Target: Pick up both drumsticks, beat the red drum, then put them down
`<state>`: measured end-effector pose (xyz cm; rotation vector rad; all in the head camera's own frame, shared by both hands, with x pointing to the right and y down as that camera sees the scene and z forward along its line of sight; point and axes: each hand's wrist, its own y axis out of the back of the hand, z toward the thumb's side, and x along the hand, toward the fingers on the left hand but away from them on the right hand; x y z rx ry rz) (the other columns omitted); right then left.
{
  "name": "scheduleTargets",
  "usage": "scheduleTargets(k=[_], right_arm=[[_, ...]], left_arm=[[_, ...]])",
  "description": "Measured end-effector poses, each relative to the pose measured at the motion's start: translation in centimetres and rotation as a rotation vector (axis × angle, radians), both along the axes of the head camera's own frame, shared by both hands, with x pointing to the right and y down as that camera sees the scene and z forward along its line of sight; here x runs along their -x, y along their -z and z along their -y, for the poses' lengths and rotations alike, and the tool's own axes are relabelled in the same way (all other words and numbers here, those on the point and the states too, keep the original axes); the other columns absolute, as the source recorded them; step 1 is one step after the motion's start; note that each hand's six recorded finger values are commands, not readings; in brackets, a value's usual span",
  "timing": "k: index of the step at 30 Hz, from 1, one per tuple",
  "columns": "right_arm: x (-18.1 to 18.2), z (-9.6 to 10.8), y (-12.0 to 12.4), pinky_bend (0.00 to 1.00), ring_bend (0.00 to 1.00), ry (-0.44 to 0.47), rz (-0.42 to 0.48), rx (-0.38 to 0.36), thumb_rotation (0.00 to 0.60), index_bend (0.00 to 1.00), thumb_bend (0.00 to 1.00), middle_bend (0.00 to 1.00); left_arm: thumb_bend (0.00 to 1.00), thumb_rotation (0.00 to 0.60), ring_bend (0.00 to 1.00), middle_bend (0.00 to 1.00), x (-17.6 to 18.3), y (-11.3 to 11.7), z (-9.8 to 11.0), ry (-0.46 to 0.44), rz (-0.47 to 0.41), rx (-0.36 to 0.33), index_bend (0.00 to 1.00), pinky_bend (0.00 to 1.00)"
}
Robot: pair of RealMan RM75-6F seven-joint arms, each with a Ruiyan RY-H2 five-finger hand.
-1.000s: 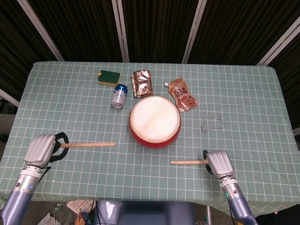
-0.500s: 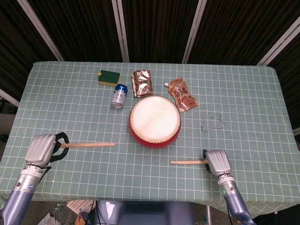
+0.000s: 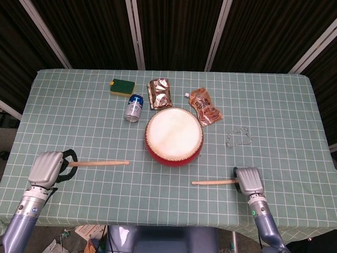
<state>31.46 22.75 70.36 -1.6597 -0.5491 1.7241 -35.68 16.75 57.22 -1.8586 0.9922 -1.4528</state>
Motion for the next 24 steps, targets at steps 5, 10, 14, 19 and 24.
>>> scheduleTargets(k=[5,10,14,19,24], right_arm=[[-0.6,0.2,0.0,1.0,1.0,-0.012,-0.01,-0.004,0.6,0.5,0.35,1.0],[-1.1,0.3,0.0,1.0,1.0,-0.02,-0.023,-0.001,0.6,0.61,0.38,1.0],[-1.6,0.0,-0.3,1.0,1.0,-0.025,-0.035,0.012,0.6,0.8,0.44,1.0],[-1.8,-0.2,-0.4,1.0,1.0,-0.033,-0.033,0.023,0.6,0.89,0.51,1.0],[-1.7,0.1,0.3,1.0,1.0,-0.039,-0.01,0.021,0.6,0.91,0.57,1.0]], left_arm=[[0.56,0.6,1.0,1.0,-0.1,0.0,-0.1,-0.003,0.0,0.001,0.79,1.0],[0.56,0.6,1.0,1.0,-0.1,0.0,-0.1,-0.001,0.001,0.002,0.79,1.0],[0.56,0.6,1.0,1.0,-0.1,-0.1,-0.1,-0.001,0.001,0.003,0.79,1.0],[0.56,0.6,1.0,1.0,-0.1,-0.2,-0.1,-0.002,0.004,0.006,0.79,1.0],[0.56,0.6,1.0,1.0,0.0,-0.2,-0.1,-0.002,0.006,0.007,0.79,1.0]])
